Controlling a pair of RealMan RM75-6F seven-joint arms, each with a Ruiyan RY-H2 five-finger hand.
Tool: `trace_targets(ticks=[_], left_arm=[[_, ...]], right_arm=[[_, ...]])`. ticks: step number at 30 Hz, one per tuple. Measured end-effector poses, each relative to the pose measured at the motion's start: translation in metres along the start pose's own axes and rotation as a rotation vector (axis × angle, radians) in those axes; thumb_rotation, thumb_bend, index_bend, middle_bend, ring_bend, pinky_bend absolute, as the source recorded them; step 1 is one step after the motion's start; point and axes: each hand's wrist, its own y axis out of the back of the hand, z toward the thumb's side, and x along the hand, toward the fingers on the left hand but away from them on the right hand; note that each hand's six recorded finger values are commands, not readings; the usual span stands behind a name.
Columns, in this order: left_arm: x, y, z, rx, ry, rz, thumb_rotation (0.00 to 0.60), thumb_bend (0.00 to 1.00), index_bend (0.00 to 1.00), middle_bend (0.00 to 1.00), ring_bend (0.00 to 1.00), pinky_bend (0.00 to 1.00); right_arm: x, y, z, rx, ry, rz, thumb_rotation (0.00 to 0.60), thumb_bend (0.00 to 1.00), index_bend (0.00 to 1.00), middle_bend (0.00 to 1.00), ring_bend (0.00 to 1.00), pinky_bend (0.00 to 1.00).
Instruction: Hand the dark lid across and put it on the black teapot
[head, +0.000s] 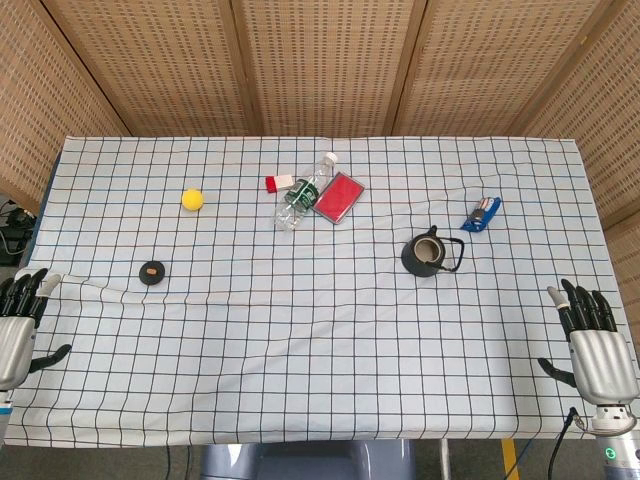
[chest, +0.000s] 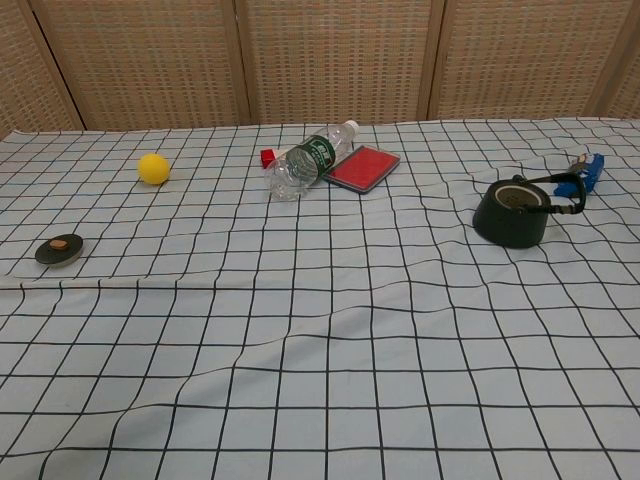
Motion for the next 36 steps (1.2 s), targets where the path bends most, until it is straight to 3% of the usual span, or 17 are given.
trace_targets(ticks=[14, 20, 25, 30, 36], left_arm=[[0.002, 0.000, 0.003, 0.001, -0.003, 0.000, 0.600, 0.02, 0.00, 0.00, 0.00, 0.00], [0.013, -0.004, 0.006, -0.013, 0.000, -0.022, 0.600, 0.07, 0.01, 0.00, 0.00, 0.00], [0.036, -0.004, 0.011, 0.008, 0.001, -0.049, 0.600, 0.07, 0.09, 0.00, 0.00, 0.00], [0.071, -0.004, 0.022, 0.043, -0.001, -0.085, 0.600, 0.16, 0.24, 0.00, 0.00, 0.00], [0.109, -0.016, 0.036, 0.105, 0.003, -0.158, 0.600, 0.16, 0.28, 0.00, 0.00, 0.00]], right_arm=[[-0.001, 0.000, -0.004, -0.010, -0.007, 0.011, 0.600, 0.16, 0.00, 0.00, 0.00, 0.00], [-0.003, -0.004, -0.006, -0.002, -0.015, 0.026, 0.600, 0.16, 0.00, 0.00, 0.00, 0.00], [-0.006, -0.003, -0.005, -0.004, -0.013, 0.021, 0.600, 0.16, 0.00, 0.00, 0.00, 0.00], [-0.006, -0.003, -0.006, -0.004, -0.014, 0.019, 0.600, 0.16, 0.00, 0.00, 0.00, 0.00], [-0.006, -0.001, -0.011, -0.005, -0.027, 0.015, 0.600, 0.16, 0.00, 0.00, 0.00, 0.00]])
